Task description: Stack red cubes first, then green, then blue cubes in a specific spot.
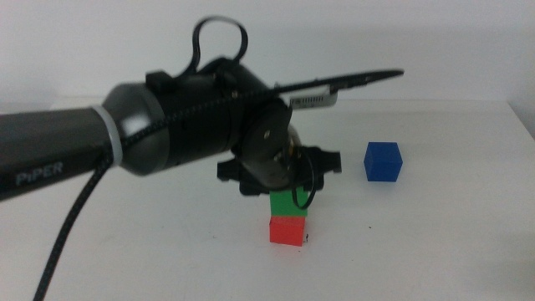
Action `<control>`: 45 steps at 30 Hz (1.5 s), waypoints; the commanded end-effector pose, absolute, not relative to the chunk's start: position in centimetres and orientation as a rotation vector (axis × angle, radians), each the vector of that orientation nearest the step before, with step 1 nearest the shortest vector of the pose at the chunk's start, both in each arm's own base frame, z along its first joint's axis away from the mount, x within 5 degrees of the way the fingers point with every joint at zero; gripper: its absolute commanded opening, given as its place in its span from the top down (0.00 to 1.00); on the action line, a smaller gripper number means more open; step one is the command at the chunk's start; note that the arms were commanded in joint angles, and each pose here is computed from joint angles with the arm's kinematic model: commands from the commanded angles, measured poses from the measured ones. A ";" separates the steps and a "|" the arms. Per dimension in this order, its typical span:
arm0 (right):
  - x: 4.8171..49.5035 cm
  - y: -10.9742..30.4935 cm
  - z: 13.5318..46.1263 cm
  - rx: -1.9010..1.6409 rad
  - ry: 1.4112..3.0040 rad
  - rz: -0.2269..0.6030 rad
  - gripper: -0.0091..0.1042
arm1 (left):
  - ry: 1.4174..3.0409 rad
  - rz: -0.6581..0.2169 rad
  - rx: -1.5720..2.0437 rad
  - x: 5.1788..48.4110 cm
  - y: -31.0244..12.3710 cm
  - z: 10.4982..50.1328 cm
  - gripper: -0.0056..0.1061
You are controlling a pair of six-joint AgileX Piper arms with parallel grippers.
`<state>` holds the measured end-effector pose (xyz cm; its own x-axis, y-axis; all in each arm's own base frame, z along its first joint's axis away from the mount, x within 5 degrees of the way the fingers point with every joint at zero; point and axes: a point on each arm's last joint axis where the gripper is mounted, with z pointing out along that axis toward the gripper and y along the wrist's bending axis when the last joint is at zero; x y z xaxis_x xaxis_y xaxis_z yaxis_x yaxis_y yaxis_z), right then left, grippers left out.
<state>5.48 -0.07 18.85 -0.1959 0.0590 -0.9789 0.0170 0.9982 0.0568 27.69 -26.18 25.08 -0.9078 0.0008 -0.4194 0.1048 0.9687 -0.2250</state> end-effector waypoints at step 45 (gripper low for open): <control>5.5 -0.1 18.7 0.054 1.767 0.026 0.10 | 2.438 -0.343 0.287 26.8 -24.5 29.8 0.11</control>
<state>5.48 -0.07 18.85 -0.1959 0.0590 -0.9789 0.0170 0.9982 0.0568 27.73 -25.46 25.97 -0.8234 0.1256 -0.5534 0.2474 0.9571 -0.1509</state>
